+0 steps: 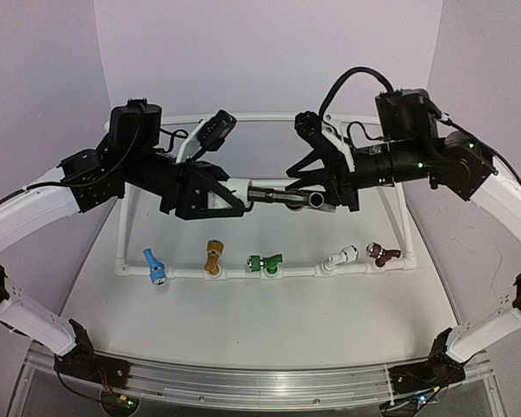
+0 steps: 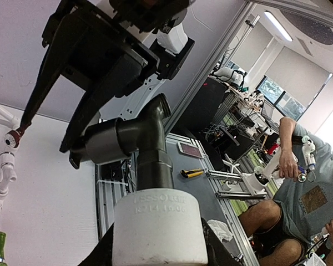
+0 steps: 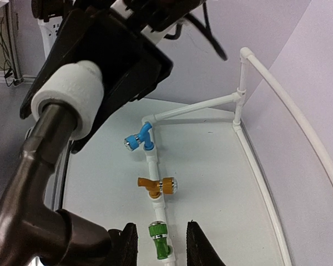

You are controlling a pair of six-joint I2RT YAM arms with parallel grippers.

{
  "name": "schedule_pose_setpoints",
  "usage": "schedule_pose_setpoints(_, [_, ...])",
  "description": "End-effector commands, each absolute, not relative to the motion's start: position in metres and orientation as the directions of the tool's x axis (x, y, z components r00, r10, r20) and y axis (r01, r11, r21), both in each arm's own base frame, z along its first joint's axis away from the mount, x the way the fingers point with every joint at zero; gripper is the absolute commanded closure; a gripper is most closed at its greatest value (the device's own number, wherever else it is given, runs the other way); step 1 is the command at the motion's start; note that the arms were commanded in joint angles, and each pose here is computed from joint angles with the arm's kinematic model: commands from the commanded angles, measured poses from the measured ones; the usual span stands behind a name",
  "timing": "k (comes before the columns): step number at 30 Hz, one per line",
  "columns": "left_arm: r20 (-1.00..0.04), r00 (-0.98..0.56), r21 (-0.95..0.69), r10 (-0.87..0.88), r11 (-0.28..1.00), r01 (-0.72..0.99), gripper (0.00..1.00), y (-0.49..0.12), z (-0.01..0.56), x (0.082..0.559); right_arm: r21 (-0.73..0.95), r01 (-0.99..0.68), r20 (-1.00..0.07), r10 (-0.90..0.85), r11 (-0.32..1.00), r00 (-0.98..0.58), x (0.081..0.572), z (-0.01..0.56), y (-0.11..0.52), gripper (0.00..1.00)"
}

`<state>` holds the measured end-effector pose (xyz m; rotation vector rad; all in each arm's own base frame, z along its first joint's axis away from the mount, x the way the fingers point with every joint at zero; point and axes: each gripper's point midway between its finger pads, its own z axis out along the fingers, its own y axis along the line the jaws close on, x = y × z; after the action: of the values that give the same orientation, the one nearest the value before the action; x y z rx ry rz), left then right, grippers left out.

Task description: Install the water faucets

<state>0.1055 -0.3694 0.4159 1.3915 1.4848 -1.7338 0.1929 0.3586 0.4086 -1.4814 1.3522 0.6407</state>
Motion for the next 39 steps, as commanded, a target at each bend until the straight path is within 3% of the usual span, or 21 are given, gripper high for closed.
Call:
schedule_pose_setpoints(1, [-0.957, -0.266, -0.290, 0.114, -0.372, 0.882, 1.00, -0.359, 0.464, 0.097, -0.296, -0.955, -0.880, -0.393, 0.016, 0.266, 0.170, 0.408, 0.354, 0.71])
schedule_pose_setpoints(6, [-0.963, -0.258, -0.271, 0.083, -0.324, 0.906, 1.00, -0.362, 0.467, 0.106, -0.282, -0.959, -0.896, -0.348, -0.037, 0.277, 0.152, 0.417, 0.352, 0.66])
schedule_pose_setpoints(12, [-0.962, -0.268, -0.272, 0.055, -0.293, 0.917, 1.00, -0.363, 0.470, 0.114, -0.329, -0.942, -0.897, -0.288, -0.066, 0.334, 0.128, 0.430, 0.351, 0.44])
schedule_pose_setpoints(18, [-0.961, -0.277, -0.273, 0.026, -0.277, 0.921, 1.00, -0.363, 0.475, 0.119, -0.356, -0.933, -0.900, -0.246, -0.061, 0.359, 0.117, 0.440, 0.355, 0.38])
schedule_pose_setpoints(24, [-0.953, -0.304, -0.292, 0.003, -0.294, 0.910, 1.00, -0.359, 0.484, 0.118, -0.444, -0.891, -0.865, -0.303, 0.093, 0.400, 0.144, 0.438, 0.345, 0.18])
schedule_pose_setpoints(30, [-0.934, -0.356, -0.334, -0.027, -0.287, 0.898, 1.00, -0.355, 0.494, 0.125, -0.520, -0.808, -0.843, -0.314, 0.276, 0.436, 0.168, 0.442, 0.326, 0.11])
schedule_pose_setpoints(34, [-0.928, -0.370, -0.344, -0.043, -0.282, 0.896, 1.00, -0.355, 0.498, 0.128, -0.544, -0.777, -0.833, -0.315, 0.317, 0.455, 0.174, 0.445, 0.322, 0.03])
schedule_pose_setpoints(39, [-0.910, -0.407, -0.375, -0.080, -0.259, 0.890, 1.00, -0.355, 0.506, 0.136, -0.587, -0.738, -0.809, -0.284, 0.332, 0.515, 0.172, 0.451, 0.319, 0.02])
